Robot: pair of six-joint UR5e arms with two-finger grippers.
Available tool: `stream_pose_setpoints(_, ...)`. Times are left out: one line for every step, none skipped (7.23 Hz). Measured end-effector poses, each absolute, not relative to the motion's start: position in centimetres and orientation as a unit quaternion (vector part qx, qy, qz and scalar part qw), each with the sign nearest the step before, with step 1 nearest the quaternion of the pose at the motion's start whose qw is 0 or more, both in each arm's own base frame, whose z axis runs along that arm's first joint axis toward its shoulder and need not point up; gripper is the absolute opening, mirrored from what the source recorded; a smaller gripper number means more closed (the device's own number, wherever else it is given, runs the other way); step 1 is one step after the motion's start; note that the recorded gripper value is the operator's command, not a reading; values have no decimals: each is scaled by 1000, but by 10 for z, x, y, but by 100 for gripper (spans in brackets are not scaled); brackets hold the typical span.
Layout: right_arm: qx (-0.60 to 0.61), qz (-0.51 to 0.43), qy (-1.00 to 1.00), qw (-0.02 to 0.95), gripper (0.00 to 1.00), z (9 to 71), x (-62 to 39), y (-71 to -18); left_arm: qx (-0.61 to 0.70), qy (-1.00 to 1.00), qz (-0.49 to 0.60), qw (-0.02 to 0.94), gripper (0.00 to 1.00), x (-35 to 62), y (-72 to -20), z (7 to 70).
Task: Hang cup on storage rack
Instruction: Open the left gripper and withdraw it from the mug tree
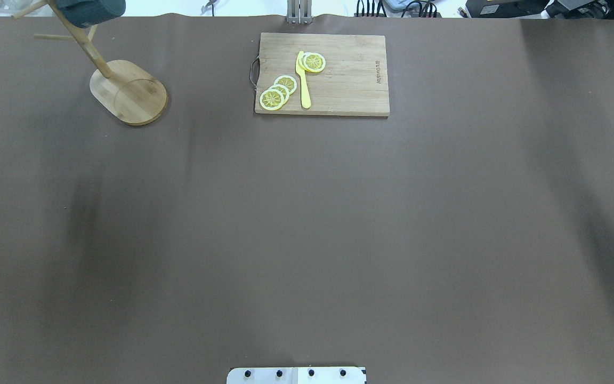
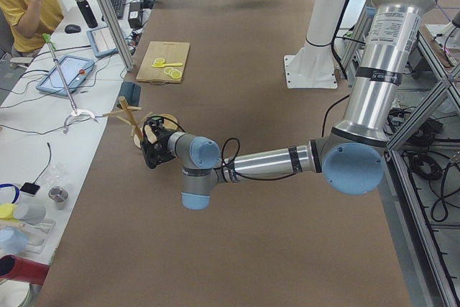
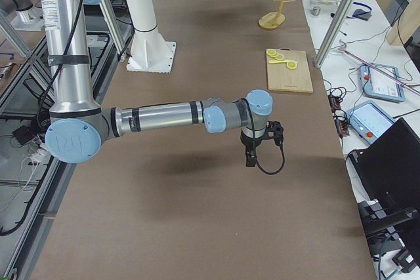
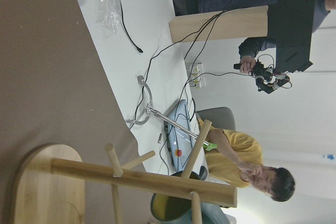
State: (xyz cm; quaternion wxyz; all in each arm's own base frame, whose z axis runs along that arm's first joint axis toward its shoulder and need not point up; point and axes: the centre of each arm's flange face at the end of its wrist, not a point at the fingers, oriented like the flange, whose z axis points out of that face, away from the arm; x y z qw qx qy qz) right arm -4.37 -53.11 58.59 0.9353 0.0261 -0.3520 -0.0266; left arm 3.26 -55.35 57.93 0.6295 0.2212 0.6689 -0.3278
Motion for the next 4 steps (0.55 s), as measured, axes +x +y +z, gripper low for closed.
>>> stream_pose_setpoints(29, -28, -352, 935, 100, 584, -43, -531, 269, 625, -273, 680, 98, 13, -552, 579)
stream_pose_setpoints(31, -29, -351, 935, 100, 583, -42, -531, 307, 575, -219, 726, 98, -4, -547, 580)
stream_pose_setpoints(32, -27, -351, 935, 100, 582, -40, -532, 336, 531, -171, 759, 98, -16, -542, 585)
stream_pose_setpoints(33, -24, -350, 936, 100, 583, -36, -531, 359, 494, -129, 782, 98, -27, -538, 592)
